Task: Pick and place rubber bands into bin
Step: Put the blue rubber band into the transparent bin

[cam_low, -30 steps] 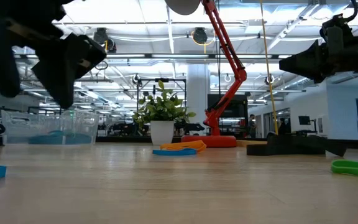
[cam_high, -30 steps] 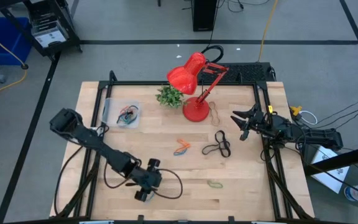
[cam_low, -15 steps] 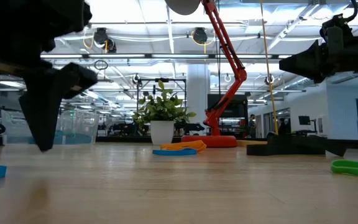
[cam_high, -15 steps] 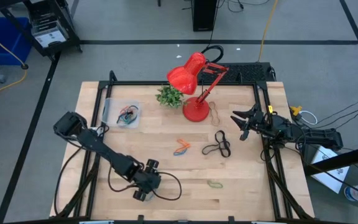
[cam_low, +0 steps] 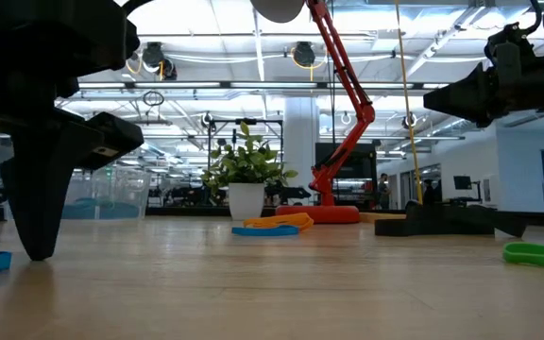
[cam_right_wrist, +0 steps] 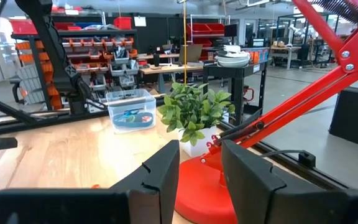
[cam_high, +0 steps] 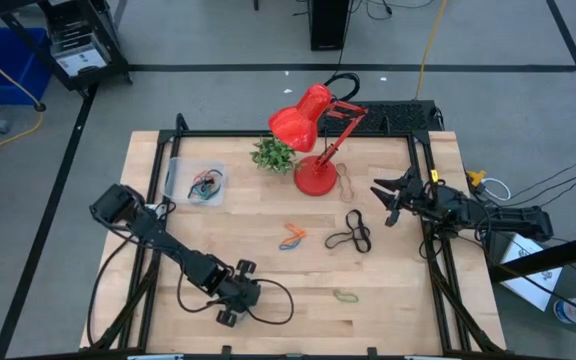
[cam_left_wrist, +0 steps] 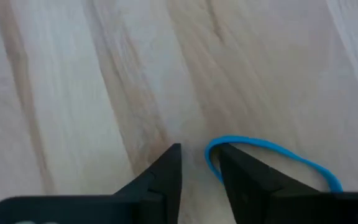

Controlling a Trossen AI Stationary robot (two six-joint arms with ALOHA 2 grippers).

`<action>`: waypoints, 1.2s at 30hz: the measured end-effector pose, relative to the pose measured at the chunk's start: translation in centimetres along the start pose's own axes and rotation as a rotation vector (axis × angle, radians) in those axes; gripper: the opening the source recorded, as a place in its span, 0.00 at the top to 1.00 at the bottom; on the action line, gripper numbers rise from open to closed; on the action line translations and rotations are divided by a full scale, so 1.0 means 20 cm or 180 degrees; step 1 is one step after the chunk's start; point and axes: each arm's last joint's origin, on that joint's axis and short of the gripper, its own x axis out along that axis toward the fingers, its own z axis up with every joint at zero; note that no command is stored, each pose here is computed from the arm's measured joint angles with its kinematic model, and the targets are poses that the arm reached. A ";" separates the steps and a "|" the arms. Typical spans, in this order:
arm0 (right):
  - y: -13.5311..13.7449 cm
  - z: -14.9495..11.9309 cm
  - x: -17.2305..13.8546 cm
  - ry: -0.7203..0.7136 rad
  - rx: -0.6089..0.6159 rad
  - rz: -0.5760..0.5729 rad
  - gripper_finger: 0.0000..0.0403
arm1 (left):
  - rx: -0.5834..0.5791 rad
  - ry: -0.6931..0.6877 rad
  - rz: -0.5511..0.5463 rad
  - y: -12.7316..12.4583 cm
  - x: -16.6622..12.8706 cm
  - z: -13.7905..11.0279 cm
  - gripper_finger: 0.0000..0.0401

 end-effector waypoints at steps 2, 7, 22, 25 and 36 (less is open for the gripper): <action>0.00 0.00 0.00 0.0014 -0.0006 0.0001 0.72 | -0.0026 -0.0004 -0.0009 0.00 0.00 0.00 0.75; 0.00 0.00 0.00 0.0024 -0.0010 -0.0001 0.72 | -0.0007 -0.0038 -0.0127 -0.03 0.00 0.00 0.79; 0.00 -0.01 0.01 0.0055 -0.0022 -0.0003 0.72 | -0.0060 -0.0082 0.0023 -0.04 0.01 0.00 0.98; 0.00 -0.01 0.01 0.0057 -0.0023 -0.0003 0.72 | -0.0233 -0.0117 0.0026 -0.02 0.01 0.01 0.97; 0.00 -0.01 0.01 0.0058 -0.0030 -0.0004 0.72 | -0.0918 -0.0818 -0.0043 0.05 -0.16 0.13 0.99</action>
